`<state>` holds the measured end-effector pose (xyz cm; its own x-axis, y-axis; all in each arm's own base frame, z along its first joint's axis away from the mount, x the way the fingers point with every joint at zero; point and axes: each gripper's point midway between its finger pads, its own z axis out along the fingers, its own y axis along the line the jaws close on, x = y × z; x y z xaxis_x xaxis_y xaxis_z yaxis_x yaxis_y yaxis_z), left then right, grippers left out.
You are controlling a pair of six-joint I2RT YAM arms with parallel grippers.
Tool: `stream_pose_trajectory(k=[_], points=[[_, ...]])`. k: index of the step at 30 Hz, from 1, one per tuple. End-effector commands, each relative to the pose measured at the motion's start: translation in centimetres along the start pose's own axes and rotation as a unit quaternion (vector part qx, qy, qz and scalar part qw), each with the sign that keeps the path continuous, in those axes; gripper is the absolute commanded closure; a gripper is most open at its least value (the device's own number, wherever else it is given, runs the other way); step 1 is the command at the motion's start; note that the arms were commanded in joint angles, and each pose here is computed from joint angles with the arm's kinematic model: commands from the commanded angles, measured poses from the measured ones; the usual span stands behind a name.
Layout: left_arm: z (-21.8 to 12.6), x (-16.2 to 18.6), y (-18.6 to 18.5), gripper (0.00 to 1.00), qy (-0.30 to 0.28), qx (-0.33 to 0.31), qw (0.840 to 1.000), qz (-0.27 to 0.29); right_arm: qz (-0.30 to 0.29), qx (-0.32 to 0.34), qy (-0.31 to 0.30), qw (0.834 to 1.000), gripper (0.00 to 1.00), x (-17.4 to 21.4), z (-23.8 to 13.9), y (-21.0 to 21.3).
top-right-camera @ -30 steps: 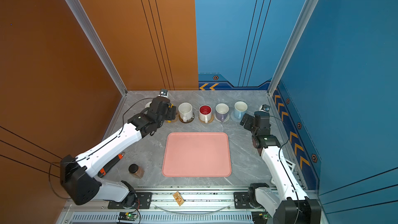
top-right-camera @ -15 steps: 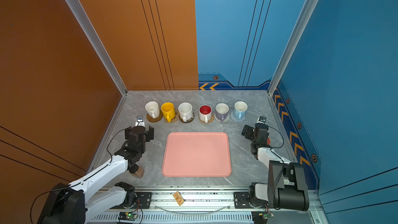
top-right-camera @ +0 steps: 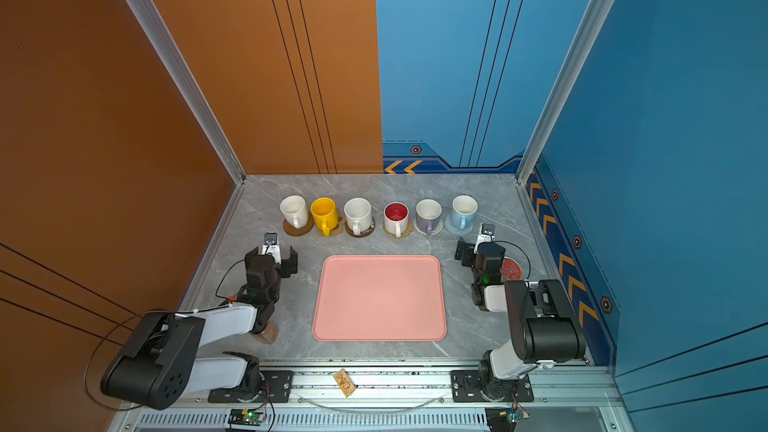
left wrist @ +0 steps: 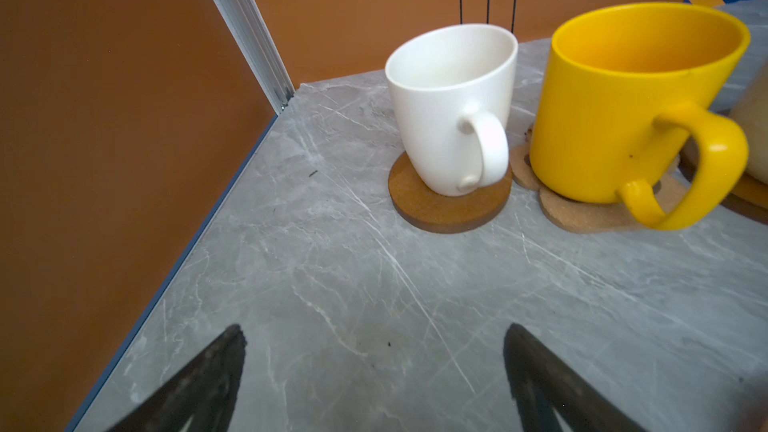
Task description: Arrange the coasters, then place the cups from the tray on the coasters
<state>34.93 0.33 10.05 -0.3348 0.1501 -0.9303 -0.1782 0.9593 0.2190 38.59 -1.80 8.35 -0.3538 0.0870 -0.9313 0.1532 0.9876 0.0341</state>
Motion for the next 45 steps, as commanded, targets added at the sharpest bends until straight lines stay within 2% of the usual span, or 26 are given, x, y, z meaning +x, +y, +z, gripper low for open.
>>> stream_pose_trajectory(k=[1,3,6,17,24,27,30,32,45], points=[[0.6,-2.5,-0.6,0.02,-0.067,0.018,0.997,-0.017,-0.01,0.007,-0.035,0.999,0.0,-1.2,-0.3,-0.1],[1.1,-2.4,-1.3,0.02,-0.076,0.026,0.997,-0.005,-0.011,0.003,-0.037,0.999,0.0,-1.3,-0.3,0.0],[1.1,-2.0,-0.4,0.02,-0.069,0.019,0.997,-0.027,-0.013,0.0,-0.034,0.999,0.0,-1.2,-0.2,0.1],[4.2,-0.6,1.2,0.02,-0.001,-0.018,0.998,-0.053,-0.017,0.019,-0.02,0.999,0.0,-1.2,0.3,0.0],[4.3,-0.6,1.4,0.02,0.001,-0.02,0.998,-0.059,-0.014,-0.013,-0.045,0.999,0.0,-1.3,-0.7,0.5],[4.3,-0.5,1.4,0.02,0.002,-0.019,0.998,-0.059,-0.006,0.001,-0.067,0.998,0.0,-1.4,-1.4,-0.2],[4.3,-0.6,1.4,0.02,0.001,-0.019,0.998,-0.059,-0.001,0.032,-0.041,0.999,0.0,-1.2,-0.5,-0.9],[4.3,-0.5,1.4,0.02,0.001,-0.019,0.998,-0.059,-0.013,0.021,-0.016,1.0,0.0,-1.2,0.3,-0.2],[4.3,-0.6,1.4,0.02,0.001,-0.019,0.998,-0.059,-0.019,0.004,-0.016,1.0,0.0,-1.1,0.4,0.3]])
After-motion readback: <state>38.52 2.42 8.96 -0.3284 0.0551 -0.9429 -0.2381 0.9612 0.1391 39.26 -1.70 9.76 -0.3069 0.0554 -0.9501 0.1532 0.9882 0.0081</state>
